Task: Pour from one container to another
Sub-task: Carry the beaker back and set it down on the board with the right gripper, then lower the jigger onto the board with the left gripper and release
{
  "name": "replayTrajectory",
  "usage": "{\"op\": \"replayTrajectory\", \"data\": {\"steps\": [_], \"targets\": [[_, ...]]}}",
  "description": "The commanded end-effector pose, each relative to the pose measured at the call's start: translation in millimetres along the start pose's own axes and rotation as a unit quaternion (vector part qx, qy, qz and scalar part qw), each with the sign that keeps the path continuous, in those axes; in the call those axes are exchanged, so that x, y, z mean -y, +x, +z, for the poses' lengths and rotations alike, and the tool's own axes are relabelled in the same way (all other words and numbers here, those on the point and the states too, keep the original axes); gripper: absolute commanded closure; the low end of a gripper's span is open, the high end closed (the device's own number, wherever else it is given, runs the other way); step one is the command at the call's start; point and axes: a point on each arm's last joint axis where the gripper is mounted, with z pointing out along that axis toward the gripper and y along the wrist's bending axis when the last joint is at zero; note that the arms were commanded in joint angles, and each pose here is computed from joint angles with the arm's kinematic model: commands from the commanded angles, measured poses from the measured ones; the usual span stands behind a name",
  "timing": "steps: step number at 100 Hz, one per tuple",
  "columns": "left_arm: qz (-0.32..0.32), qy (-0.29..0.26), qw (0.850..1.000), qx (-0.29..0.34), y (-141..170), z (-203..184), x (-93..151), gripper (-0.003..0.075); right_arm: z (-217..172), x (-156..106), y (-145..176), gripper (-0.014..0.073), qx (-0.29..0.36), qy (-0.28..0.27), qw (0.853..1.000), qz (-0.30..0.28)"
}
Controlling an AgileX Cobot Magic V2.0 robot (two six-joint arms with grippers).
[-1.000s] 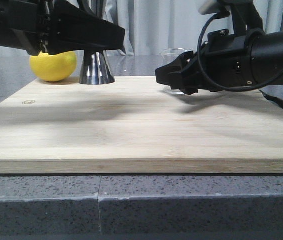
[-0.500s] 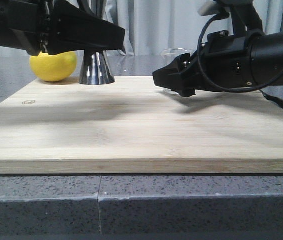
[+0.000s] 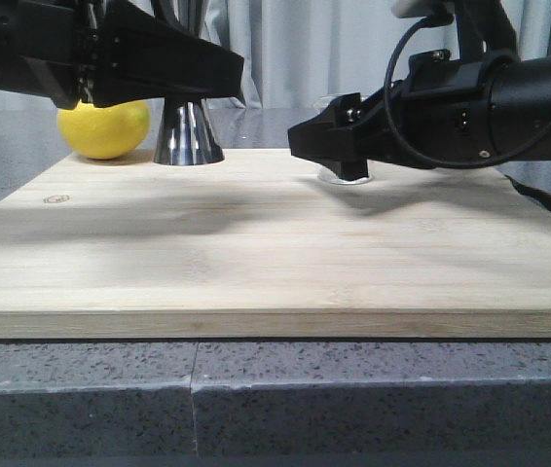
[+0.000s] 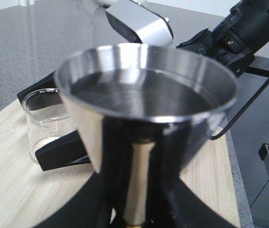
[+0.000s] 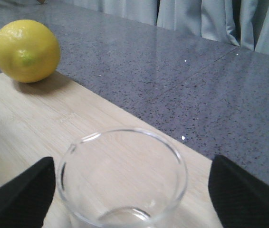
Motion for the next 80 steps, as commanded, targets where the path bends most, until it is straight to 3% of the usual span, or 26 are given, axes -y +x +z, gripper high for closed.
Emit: {"op": "replayTrajectory", "data": {"steps": [1,39,80], "targets": [[0.018,0.044,0.996,0.073,-29.8,-3.4,14.1,0.0739,-7.5,2.7,-33.2,-0.0016,0.082,0.006,0.997,-0.012],[0.03,0.042,0.996,0.073,-29.7,-3.4,14.0,0.0739,-41.5,-3.3,-93.8,-0.0016,0.172,0.018,0.984,-0.051],[0.071,-0.009,0.995,0.076,-30.5,-3.6,5.1,0.0739,-114.3,-23.8,-171.4,-0.0016,0.309,0.033,0.944,-0.11]]}}
